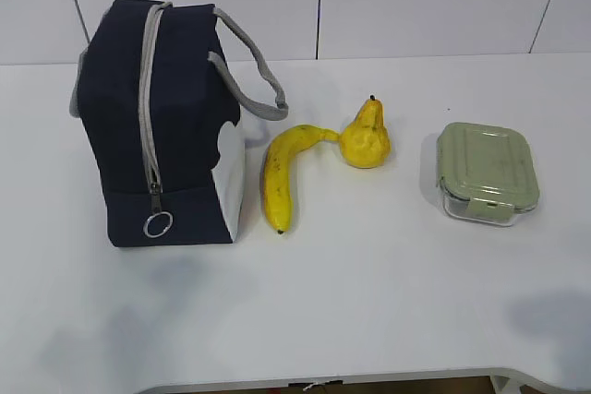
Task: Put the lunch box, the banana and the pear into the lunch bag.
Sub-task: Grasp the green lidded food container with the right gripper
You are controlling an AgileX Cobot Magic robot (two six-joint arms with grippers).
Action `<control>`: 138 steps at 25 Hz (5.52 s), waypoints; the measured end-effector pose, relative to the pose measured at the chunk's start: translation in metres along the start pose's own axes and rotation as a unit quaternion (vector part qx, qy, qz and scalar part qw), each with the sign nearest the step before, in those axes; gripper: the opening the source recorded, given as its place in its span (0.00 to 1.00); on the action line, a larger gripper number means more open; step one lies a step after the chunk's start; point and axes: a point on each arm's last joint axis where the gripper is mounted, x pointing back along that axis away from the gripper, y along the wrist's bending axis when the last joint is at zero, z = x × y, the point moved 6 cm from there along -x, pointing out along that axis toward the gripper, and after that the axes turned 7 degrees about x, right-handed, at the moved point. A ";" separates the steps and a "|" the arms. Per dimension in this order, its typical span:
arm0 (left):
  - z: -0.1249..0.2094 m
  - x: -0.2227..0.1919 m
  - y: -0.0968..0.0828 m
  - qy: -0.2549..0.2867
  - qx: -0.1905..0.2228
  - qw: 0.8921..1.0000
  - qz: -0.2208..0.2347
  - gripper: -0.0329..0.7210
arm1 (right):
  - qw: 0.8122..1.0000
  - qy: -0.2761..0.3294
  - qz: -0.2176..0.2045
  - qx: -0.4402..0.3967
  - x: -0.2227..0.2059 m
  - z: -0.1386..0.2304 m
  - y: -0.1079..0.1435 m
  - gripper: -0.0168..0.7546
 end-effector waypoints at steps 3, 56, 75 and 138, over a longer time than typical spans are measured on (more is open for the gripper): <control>0.000 0.000 0.000 0.000 0.000 1.000 0.000 0.45 | 1.000 0.000 0.000 0.000 0.000 0.000 0.000 0.32; 0.000 0.000 0.000 0.000 0.000 1.000 0.000 0.45 | 0.999 -0.033 0.008 -0.017 -0.004 -0.046 -0.013 0.61; 0.000 0.000 0.000 0.000 0.000 1.000 0.000 0.45 | 0.990 0.067 -0.120 -0.043 -0.085 -0.153 -0.014 0.62; 0.000 0.000 0.000 0.000 0.000 1.000 0.000 0.45 | 0.829 0.050 -0.313 -0.462 -0.357 -0.014 -0.136 0.88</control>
